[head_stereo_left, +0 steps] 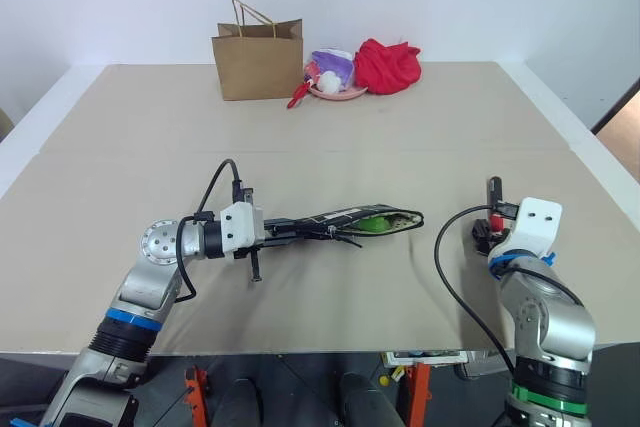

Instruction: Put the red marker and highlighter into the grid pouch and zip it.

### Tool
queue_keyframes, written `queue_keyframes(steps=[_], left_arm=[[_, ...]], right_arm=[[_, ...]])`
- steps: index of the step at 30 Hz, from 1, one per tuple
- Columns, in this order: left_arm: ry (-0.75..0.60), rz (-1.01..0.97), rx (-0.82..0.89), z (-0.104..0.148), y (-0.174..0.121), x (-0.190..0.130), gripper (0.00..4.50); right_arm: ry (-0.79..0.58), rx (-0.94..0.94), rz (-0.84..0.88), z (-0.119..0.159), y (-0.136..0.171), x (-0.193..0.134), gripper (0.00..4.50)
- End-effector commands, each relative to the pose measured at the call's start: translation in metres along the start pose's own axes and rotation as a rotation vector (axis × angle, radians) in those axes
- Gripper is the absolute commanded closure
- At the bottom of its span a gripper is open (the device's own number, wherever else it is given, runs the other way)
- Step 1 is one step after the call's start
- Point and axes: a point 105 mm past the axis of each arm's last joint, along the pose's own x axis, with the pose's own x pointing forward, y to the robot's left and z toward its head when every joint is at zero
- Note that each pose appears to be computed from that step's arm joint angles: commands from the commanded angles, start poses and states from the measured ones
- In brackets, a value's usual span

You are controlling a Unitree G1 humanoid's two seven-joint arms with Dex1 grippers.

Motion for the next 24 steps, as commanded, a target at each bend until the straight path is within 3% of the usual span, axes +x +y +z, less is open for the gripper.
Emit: queue_keyframes(steps=[1,3,8,11,13,18,24], left_arm=[[-0.027,0.003,0.049,0.012,0.006,0.001,4.50],[-0.026,0.004,0.049,0.012,0.006,0.001,4.50],[-0.023,0.004,0.049,0.012,0.006,0.000,4.50],[-0.024,0.006,0.045,0.012,0.006,0.000,4.50],[-0.024,0.008,0.042,0.012,0.007,0.000,4.50],[-0.021,0.005,0.037,0.011,0.008,-0.001,4.50],[-0.028,-0.002,0.033,0.011,0.008,0.002,4.50]], right_arm=[[-0.002,0.001,-0.018,-0.004,-0.002,0.001,3.28],[0.005,0.011,-0.019,-0.007,0.000,0.001,4.09],[0.001,-0.021,-0.006,-0.007,0.003,-0.001,4.09],[-0.069,-0.099,0.099,0.011,0.011,-0.008,4.09],[-0.132,-0.189,0.201,0.028,0.019,-0.016,4.09],[-0.347,-0.458,0.723,0.087,0.047,-0.069,4.09],[-0.267,-0.609,1.117,0.104,0.046,-0.111,4.09]])
